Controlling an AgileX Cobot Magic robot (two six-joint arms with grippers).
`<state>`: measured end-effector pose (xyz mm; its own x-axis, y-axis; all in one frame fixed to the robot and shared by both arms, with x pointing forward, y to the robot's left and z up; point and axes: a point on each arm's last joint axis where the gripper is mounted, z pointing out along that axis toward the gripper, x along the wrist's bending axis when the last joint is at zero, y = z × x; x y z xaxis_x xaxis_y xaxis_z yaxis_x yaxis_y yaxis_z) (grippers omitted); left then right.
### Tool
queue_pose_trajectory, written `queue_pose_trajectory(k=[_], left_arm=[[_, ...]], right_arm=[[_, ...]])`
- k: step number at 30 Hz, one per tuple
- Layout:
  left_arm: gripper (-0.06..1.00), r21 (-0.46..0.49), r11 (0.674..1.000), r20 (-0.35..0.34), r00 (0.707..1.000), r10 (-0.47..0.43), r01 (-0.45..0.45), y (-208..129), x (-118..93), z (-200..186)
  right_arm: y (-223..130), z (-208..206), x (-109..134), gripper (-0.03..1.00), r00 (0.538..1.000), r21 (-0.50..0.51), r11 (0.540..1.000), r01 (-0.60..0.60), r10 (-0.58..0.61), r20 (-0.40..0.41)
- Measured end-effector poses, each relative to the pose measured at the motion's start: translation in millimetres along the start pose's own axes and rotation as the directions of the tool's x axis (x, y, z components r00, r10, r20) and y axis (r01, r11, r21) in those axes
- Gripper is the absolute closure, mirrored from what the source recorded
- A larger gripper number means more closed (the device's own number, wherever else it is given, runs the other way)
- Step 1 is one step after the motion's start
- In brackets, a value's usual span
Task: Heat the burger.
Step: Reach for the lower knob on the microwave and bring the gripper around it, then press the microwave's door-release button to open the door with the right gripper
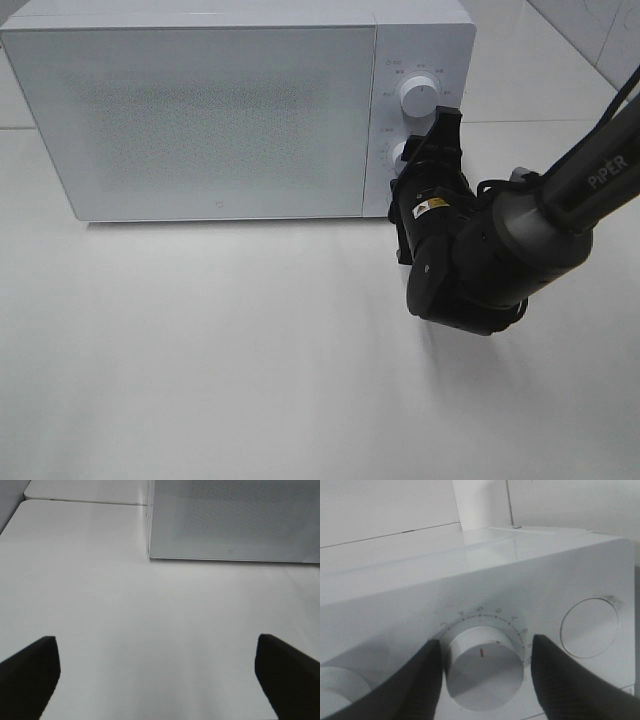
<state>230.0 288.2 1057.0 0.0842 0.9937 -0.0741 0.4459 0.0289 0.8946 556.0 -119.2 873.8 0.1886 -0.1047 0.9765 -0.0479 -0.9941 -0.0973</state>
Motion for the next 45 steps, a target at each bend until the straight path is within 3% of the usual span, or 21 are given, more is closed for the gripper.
queue_pose_trajectory(k=[7, 15, 26, 28, 30, 31, 34, 35, 37, 39, 40, 42, 45], left_arm=[[-0.03, 0.000, 1.000, 0.000, 1.000, 0.000, 0.000, 0.0, 0.0, 0.0], [-0.03, 0.000, 1.000, 0.000, 1.000, 0.000, 0.000, 0.0, 0.0, 0.0], [-0.03, 0.000, 1.000, 0.000, 1.000, 0.000, 0.000, 0.0, 0.0, 0.0], [-0.03, 0.000, 1.000, 0.000, 1.000, 0.000, 0.000, 0.0, 0.0, 0.0], [-0.03, 0.000, 1.000, 0.000, 1.000, 0.000, 0.000, 0.0, 0.0, 0.0], [-0.03, 0.000, 1.000, 0.000, 1.000, 0.000, 0.000, 0.0, 0.0, 0.0], [-0.03, 0.000, 1.000, 0.000, 1.000, 0.000, 0.000, 0.0, 0.0, 0.0], [-0.03, 0.000, 1.000, 0.000, 1.000, 0.000, 0.000, 0.0, 0.0, 0.0], [-0.03, 0.000, 1.000, 0.000, 1.000, 0.000, 0.000, 0.0, 0.0, 0.0], [-0.03, 0.000, 1.000, 0.000, 1.000, 0.000, 0.000, 0.0, 0.0, 0.0], [-0.03, 0.000, 1.000, 0.000, 1.000, 0.000, 0.000, 0.0, 0.0, 0.0], [-0.03, 0.000, 1.000, 0.000, 1.000, 0.000, 0.000, 0.0, 0.0, 0.0], [-0.03, 0.000, 1.000, 0.000, 1.000, 0.000, 0.000, 0.0, 0.0, 0.0]], right_arm=[[-4.3, -3.1, 1.1, 0.32, 0.998, 0.025, 0.998, 0.059, -0.059, -0.004], [3.4, -19.7, 14.3, 0.30, 0.982, 0.061, 0.980, 0.190, -0.189, -0.023], [18.5, -58.4, 31.3, 0.30, 0.906, 0.184, 0.887, 0.423, -0.421, -0.054], [20.9, -69.8, 39.0, 0.30, 0.856, 0.231, 0.827, 0.513, -0.511, -0.071], [20.5, -72.1, 41.7, 0.30, 0.838, 0.249, 0.803, 0.541, -0.540, -0.079], [20.6, -75.5, 48.1, 0.30, 0.799, 0.278, 0.754, 0.595, -0.593, -0.098], [20.4, -76.8, 49.8, 0.30, 0.772, 0.299, 0.720, 0.626, -0.627, -0.106], [21.7, -79.1, 54.4, 0.30, 0.717, 0.336, 0.651, 0.681, -0.686, -0.125], [23.0, -79.9, 56.2, 0.30, 0.695, 0.348, 0.623, 0.700, -0.707, -0.133], [28.7, -81.6, 62.0, 0.29, 0.620, 0.386, 0.531, 0.754, -0.770, -0.152], [28.7, -81.6, 62.0, 0.29, 0.620, 0.386, 0.531, 0.754, -0.770, -0.152], [38.9, -83.2, 66.8, 0.29, 0.512, 0.432, 0.400, 0.808, -0.841, -0.178], [42.2, -83.5, 67.2, 0.29, 0.483, 0.445, 0.367, 0.817, -0.857, -0.180]])
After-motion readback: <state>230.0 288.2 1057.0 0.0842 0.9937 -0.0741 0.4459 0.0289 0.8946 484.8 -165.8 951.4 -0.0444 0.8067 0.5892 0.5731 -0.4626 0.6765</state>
